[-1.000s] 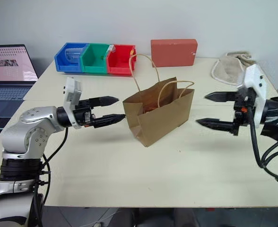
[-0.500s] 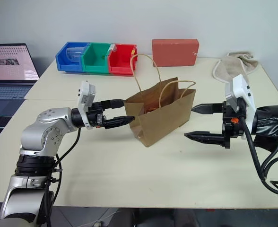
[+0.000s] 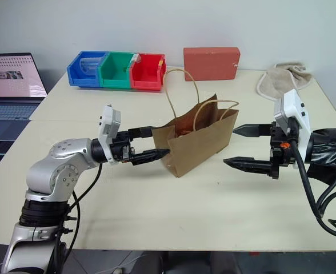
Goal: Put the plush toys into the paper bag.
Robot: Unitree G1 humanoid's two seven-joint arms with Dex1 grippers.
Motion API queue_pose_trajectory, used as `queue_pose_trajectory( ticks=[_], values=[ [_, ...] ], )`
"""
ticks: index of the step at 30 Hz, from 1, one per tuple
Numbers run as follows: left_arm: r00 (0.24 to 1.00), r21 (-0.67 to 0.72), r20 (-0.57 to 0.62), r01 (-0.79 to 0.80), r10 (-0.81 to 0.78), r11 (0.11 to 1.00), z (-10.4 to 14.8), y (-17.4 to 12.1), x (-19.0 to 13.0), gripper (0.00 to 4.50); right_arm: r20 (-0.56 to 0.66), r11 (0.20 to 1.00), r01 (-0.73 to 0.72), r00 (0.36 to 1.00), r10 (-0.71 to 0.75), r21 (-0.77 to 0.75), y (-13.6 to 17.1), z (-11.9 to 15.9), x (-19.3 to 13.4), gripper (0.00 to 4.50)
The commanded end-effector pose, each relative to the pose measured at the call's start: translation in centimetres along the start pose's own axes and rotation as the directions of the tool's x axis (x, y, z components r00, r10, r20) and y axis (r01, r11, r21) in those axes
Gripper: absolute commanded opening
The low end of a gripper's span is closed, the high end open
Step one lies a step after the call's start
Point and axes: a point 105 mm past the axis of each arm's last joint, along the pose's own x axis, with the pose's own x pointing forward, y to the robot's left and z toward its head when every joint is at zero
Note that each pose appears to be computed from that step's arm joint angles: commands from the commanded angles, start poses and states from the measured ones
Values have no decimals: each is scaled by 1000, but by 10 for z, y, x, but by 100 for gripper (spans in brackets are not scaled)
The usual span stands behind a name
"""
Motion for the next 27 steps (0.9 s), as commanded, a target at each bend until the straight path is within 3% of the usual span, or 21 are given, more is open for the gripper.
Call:
queue_pose_trajectory(
  ticks=[1,9,23,24,27],
  values=[
    [998,49,35,-56,54,997,1,1,9,448,-8,995,-1,1000,0,-98,5,8,4,450],
    [989,72,84,-128,122,989,-6,9,22,448,-5,991,-29,1000,29,-128,13,6,14,450],
    [991,66,97,-96,90,993,-13,9,19,25,19,984,-14,1000,18,-179,12,5,19,450],
    [991,66,96,-96,89,993,-14,9,19,6,22,983,-12,1000,16,-185,12,4,20,450],
    [993,69,93,-81,74,994,-12,11,17,6,36,978,12,999,-4,-207,10,3,20,450]
  ],
)
